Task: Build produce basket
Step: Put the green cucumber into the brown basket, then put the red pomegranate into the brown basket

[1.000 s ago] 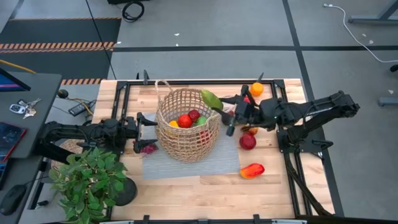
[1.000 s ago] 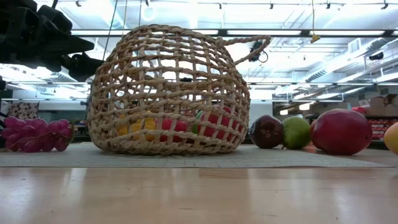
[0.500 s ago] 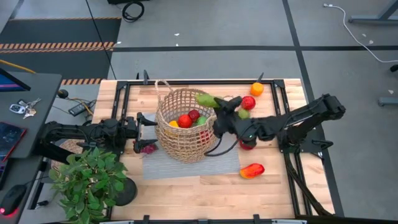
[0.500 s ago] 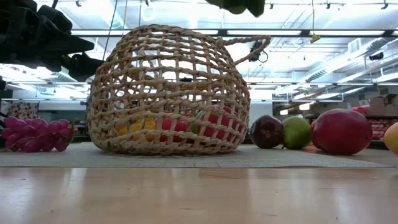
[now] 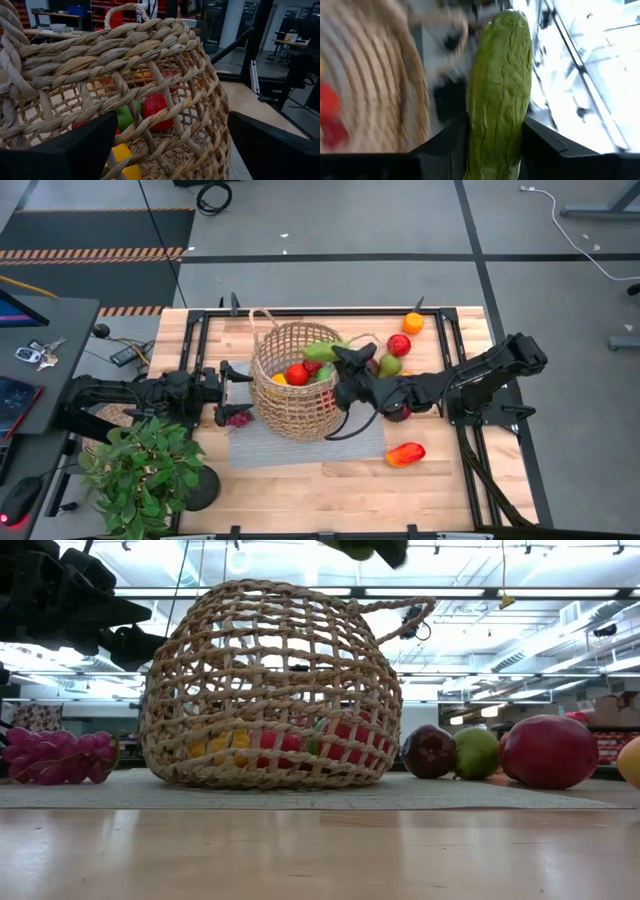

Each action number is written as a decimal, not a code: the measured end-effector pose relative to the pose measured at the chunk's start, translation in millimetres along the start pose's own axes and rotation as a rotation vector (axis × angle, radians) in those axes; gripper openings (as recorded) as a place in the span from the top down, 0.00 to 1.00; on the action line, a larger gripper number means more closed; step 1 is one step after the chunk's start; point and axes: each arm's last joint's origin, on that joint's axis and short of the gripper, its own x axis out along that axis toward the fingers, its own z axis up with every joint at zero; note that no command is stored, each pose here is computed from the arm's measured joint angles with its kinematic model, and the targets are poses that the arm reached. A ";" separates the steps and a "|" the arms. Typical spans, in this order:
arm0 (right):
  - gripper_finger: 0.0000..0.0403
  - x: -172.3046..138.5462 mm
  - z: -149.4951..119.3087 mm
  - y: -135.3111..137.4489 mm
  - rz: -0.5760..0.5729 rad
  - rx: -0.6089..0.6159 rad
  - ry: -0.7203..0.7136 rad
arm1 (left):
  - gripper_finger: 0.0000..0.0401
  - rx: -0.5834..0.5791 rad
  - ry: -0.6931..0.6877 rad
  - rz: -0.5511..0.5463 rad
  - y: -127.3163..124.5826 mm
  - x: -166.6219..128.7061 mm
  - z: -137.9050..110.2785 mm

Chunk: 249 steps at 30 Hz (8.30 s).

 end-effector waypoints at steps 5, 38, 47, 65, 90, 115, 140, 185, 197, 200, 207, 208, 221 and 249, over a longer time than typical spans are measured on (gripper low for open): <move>0.60 23.0 -7.7 -8.5 -0.001 0.264 -0.065 | 0.04 0.000 0.000 0.000 0.0 0.0 0.0; 0.60 154.8 -37.0 74.7 0.155 0.308 -0.027 | 0.04 0.001 -0.001 0.000 0.0 0.0 0.1; 0.60 153.9 -40.9 88.9 0.294 0.322 -0.021 | 0.04 0.002 -0.002 0.000 0.0 0.0 0.2; 0.60 160.3 -49.0 88.9 0.379 0.633 0.046 | 0.04 0.001 0.000 0.001 0.1 0.0 0.0; 0.60 162.9 -46.4 34.8 0.946 0.821 0.396 | 0.04 0.000 0.001 -0.001 0.0 0.0 -0.1; 0.33 171.6 -28.3 -24.9 0.753 0.842 0.272 | 0.04 0.000 0.001 0.000 0.0 0.0 -0.1; 0.34 -25.6 28.1 -113.5 0.587 0.979 0.381 | 0.04 0.000 0.001 0.000 0.0 0.0 -0.1; 0.33 -94.0 -51.3 16.0 0.512 0.906 1.116 | 0.04 0.000 0.001 0.000 0.0 0.0 -0.1; 0.09 -99.6 -87.5 45.6 0.475 0.999 1.127 | 0.04 0.000 0.001 0.001 0.0 0.0 -0.1; 0.04 -100.3 -94.2 54.1 0.412 1.018 1.086 | 0.04 0.000 0.001 0.000 0.0 0.0 -0.1; 0.01 -103.9 -99.9 74.8 0.386 1.030 1.054 | 0.04 0.000 0.001 0.000 0.0 0.0 -0.1; 0.01 -104.7 -101.7 77.5 0.379 1.034 1.049 | 0.04 0.000 0.001 0.001 0.0 0.0 -0.1; 0.01 -109.0 -124.5 113.2 0.360 1.100 1.002 | 0.04 0.000 0.001 0.000 0.0 0.0 -0.1; 0.01 -107.3 -151.0 140.0 0.294 1.172 0.898 | 0.04 0.000 0.001 0.000 0.0 0.0 -0.1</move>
